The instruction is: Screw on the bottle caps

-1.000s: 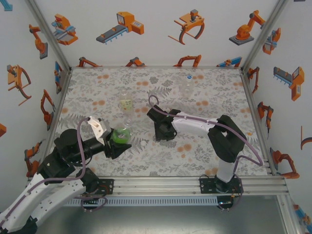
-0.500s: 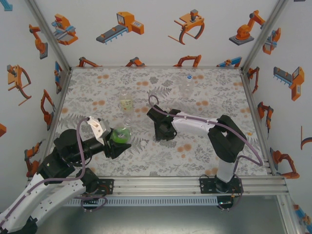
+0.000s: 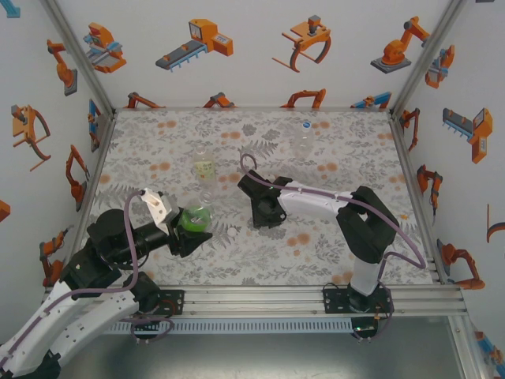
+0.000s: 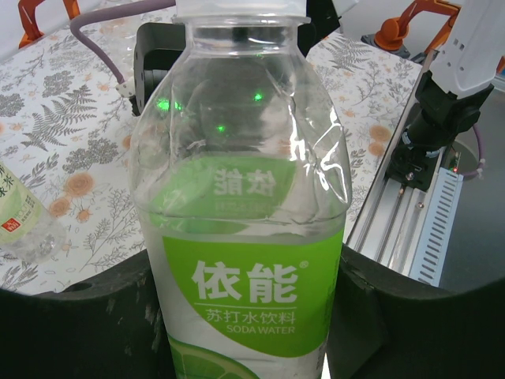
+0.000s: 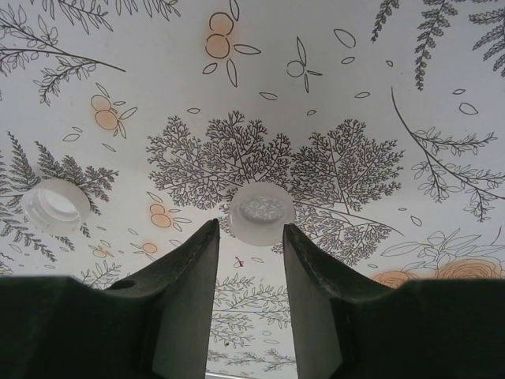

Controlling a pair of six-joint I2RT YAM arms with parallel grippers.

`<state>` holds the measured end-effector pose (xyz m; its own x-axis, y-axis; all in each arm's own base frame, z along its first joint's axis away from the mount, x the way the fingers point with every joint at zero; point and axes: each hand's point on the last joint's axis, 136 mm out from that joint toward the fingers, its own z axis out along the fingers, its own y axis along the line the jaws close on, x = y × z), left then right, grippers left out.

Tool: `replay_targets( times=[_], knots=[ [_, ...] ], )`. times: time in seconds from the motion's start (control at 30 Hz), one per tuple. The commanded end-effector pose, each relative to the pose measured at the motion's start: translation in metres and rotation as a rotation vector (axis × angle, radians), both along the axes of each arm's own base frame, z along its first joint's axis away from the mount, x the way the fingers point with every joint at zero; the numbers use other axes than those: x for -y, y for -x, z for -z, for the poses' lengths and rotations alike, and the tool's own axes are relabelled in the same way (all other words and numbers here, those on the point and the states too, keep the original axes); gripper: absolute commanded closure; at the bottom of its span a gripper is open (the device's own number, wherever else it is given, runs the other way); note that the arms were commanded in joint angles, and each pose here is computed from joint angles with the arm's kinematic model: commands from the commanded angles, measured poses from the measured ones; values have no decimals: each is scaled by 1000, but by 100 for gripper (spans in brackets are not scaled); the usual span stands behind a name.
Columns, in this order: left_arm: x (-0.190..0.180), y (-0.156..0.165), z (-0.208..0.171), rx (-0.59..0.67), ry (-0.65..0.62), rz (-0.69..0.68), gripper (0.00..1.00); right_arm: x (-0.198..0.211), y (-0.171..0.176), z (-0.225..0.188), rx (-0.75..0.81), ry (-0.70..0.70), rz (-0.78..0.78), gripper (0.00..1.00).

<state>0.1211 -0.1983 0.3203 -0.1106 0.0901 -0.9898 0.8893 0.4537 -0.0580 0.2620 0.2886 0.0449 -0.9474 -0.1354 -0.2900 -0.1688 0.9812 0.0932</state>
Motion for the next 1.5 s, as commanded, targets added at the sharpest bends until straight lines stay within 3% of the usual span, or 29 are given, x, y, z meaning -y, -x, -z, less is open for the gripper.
replay_targets(
  times=[0.0,0.2,1.17,1.47],
  knots=[
    [-1,-1,-3,-2,25,-9,100,1,-4,-7,17,13,-2,60],
    [-2,-2,-3,-2,25,-14,100,2,-3,-3,5,20,-1,55],
    [-3,-2,-4,2,30,-21,100,0,1,12,-27,23,0,56],
    [-3,-1,-3,-1,27,-21,100,3,5,22,-45,18,14,63]
  ],
)
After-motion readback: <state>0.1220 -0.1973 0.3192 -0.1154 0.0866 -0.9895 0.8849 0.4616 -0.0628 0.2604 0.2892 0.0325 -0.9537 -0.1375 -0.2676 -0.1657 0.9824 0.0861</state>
